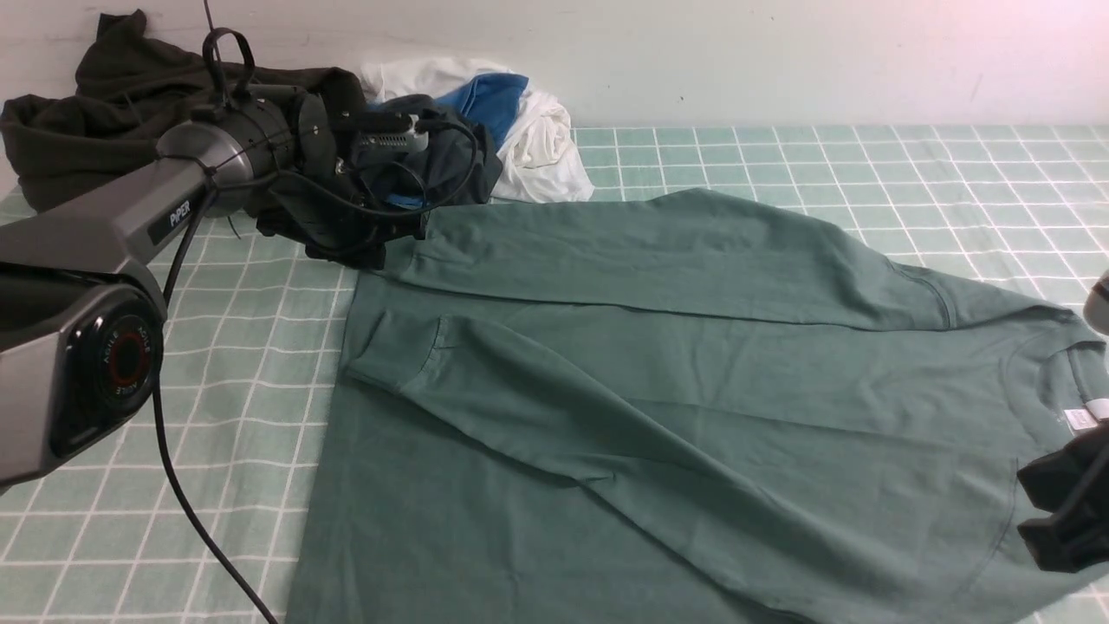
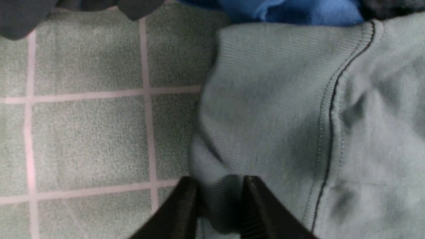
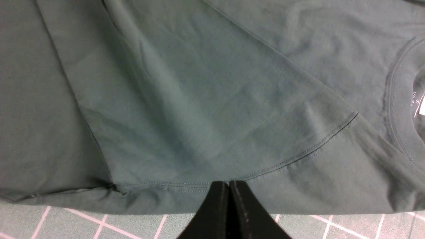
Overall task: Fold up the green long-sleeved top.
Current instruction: Use the left arm to clamp the cuff farthest from it, then use the left arm to drag and drop the cuff onto the cuff closest to the left arm
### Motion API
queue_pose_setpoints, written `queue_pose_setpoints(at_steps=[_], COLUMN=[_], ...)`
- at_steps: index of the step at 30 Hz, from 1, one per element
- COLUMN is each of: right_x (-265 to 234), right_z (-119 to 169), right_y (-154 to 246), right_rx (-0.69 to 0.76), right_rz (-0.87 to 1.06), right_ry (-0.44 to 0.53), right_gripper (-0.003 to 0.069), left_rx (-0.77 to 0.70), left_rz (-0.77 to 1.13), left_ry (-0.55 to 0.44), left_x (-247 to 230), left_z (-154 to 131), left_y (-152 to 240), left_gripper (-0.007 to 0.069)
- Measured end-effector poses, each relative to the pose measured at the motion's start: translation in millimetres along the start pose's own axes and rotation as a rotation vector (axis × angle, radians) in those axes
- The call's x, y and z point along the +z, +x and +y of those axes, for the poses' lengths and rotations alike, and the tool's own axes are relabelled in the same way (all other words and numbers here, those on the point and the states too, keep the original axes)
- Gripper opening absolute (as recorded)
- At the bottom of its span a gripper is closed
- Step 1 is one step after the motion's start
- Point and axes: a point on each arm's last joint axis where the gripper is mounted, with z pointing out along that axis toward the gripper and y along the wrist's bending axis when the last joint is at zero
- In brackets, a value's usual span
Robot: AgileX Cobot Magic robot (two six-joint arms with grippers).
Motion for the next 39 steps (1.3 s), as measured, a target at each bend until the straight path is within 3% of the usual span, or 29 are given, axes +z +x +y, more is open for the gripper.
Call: queue_pose_setpoints(at_steps=[2,4,8,18,26,29,33,39], right_x=[0,0,0,0,-18,-27,-46,-58], right_z=[0,0,0,0,13,15,16,13], right_y=[0,0,0,-1,7,11,21,28], right_rx=[0.000,0.000,0.000,-0.001,-0.078,-0.114,-0.154,-0.177], right_rz=[0.000,0.000,-0.003,-0.016,-0.040,-0.059,-0.106,-0.145], right_ry=[0.000,0.000,0.000,0.000,-0.032,-0.026,0.001,0.056], right_gripper=[-0.0014,-0.0014,-0.0014,-0.0014,-0.0014,-0.0014,-0.0014,-0.0014], left_rx=[0.019,0.038,0.085,0.212,0.212,0.203,0.178,0.179], left_rz=[0.000,0.000,-0.008,-0.016,0.022,0.025,0.081,0.164], left_ry=[0.002,0.002,0.000,0.058,0.071,0.085,0.160,0.195], left_x=[0,-4,-22,-132,-219,-242,-266,-248], left_z=[-1,-1,-8,-70,-78,-78,-78,-80], left_y=[0,-1,-7,-15,-1,12,59,136], left_gripper=[0.0054,0.0029,0.0027,0.0027,0.0027,0.0027,0.0027,0.0027])
